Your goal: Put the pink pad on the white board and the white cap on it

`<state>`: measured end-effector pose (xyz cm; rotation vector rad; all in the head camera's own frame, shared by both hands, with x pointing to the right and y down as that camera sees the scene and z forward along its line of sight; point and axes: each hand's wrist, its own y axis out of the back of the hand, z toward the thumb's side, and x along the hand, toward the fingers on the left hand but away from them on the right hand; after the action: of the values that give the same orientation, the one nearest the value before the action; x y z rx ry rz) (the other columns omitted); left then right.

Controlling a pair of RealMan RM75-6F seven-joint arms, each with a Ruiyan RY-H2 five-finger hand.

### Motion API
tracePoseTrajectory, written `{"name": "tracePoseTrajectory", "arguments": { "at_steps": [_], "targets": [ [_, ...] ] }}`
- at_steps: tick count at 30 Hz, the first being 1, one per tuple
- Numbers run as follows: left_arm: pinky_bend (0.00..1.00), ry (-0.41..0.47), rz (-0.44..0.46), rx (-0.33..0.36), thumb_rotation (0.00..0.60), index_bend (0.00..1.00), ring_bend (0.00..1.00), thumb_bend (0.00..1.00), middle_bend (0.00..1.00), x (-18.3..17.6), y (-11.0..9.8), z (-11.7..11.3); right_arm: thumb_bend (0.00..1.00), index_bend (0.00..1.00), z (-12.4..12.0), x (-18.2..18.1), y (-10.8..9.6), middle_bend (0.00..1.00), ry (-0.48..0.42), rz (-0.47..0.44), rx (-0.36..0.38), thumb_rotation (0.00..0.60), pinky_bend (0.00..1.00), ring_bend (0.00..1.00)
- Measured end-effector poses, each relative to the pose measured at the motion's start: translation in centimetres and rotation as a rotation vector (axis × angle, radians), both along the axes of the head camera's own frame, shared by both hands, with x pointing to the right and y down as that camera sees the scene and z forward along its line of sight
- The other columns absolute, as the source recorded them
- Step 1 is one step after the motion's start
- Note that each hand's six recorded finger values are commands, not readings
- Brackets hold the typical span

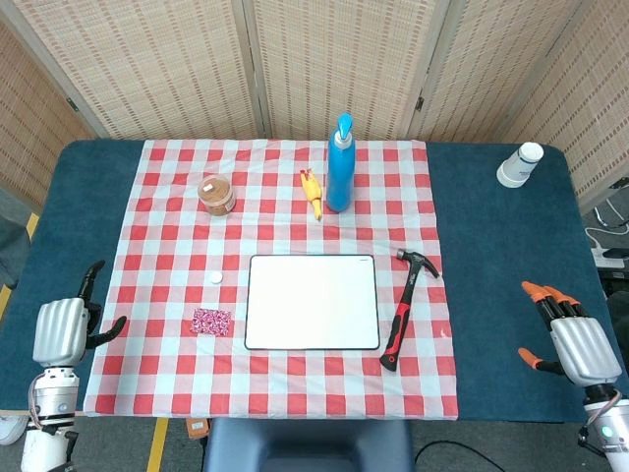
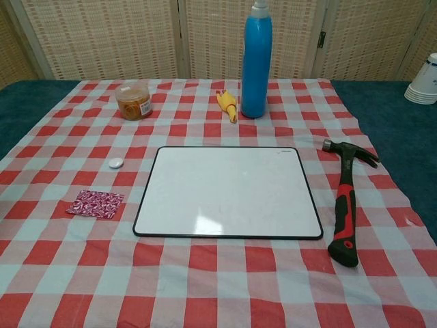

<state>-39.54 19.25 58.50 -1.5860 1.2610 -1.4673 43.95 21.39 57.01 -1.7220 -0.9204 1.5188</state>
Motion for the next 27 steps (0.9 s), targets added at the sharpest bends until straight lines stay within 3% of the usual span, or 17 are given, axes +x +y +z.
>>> {"name": "tracePoseTrajectory", "arguments": {
  "at_steps": [13, 23, 27],
  "targets": [
    [1.00, -0.028, 0.068, -0.040, 0.600, 0.22, 1.00, 0.23, 0.97, 1.4, -0.1, -0.6, 0.13, 0.00, -0.7, -0.3, 0.3, 0.11, -0.028, -0.021, 0.021, 0.600, 0.18, 0.04],
    [1.00, -0.051, 0.211, -0.219, 0.600, 0.26, 1.00, 0.23, 1.00, 4.9, -0.7, 0.0, 0.13, 0.00, 0.3, -0.9, 0.2, 0.12, -0.022, -0.045, -0.017, 0.600, 0.18, 0.09],
    [1.00, -0.059, 0.257, -0.284, 0.600, 0.20, 1.00, 0.23, 1.00, 6.6, -0.6, 0.7, 0.13, 0.00, 0.5, -0.9, 0.2, 0.12, -0.023, -0.050, -0.021, 0.600, 0.18, 0.09]
  ]
}}
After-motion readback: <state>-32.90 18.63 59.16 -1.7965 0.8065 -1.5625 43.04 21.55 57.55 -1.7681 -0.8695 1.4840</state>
